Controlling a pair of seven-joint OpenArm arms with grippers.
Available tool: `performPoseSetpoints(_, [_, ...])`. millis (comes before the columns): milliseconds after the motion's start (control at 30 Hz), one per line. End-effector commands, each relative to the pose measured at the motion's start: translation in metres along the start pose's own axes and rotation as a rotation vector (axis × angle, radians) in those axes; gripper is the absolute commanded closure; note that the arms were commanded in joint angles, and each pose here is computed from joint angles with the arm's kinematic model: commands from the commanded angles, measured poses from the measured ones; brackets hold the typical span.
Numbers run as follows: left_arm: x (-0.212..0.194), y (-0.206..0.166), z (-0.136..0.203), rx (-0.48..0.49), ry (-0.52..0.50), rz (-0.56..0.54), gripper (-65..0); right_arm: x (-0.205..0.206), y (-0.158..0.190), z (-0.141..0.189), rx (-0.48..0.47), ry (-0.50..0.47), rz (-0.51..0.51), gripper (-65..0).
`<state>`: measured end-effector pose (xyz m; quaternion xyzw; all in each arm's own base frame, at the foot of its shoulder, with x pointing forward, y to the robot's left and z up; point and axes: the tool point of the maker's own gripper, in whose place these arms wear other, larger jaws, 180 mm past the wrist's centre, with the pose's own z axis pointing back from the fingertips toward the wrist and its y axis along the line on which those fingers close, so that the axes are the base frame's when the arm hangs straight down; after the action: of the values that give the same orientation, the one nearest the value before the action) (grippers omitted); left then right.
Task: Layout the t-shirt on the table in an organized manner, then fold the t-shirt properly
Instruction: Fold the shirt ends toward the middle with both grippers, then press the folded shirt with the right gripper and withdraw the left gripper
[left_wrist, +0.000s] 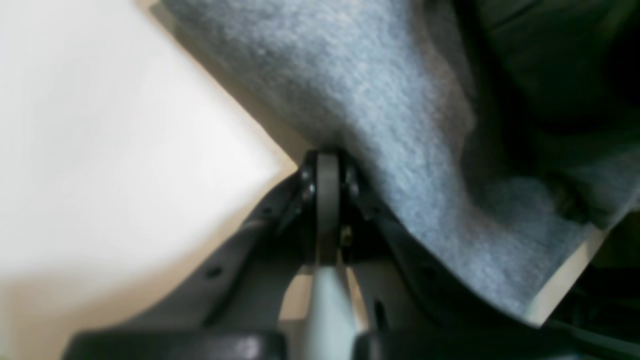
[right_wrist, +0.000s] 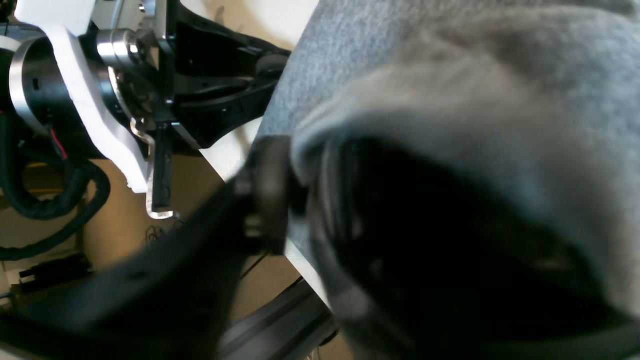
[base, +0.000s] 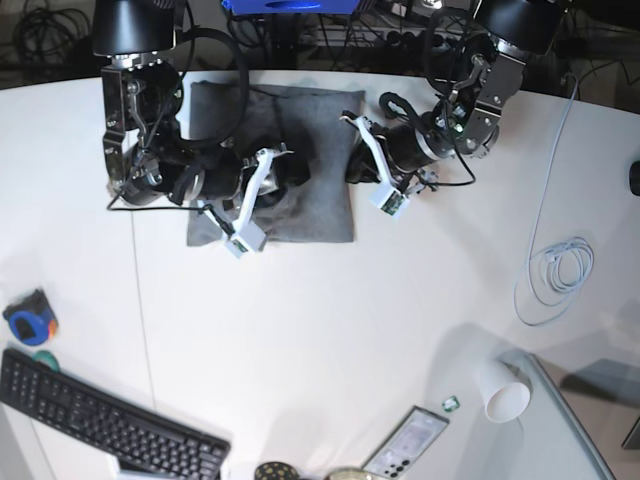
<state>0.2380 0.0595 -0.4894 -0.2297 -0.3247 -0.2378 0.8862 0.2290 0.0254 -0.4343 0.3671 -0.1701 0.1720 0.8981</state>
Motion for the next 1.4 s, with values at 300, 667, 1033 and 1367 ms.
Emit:
performPoseSetpoints(300, [0.003,0.022,0.019,0.037,0.032,-0.051,0.0,0.023,0.045,-0.017,0.086,0.025,0.175,-42.8])
performPoseSetpoints(667, [0.017,0.127,0.147,0.415,0.017,-0.003,0.0,0.024,0.078,-0.042,0.15,0.137,0.331,-42.8])
performPoseSetpoints(1033, [-0.053,0.195,0.254,0.66,0.057,0.157,0.0,0.057,0.07,0.049,-0.049,0.01,0.585,-42.0])
performPoseSetpoints(1367, [-0.051,0.188,0.264,0.642,-0.026,0.166,0.0,0.026,0.015,0.009,-0.008,0.039,0.315,-4.4])
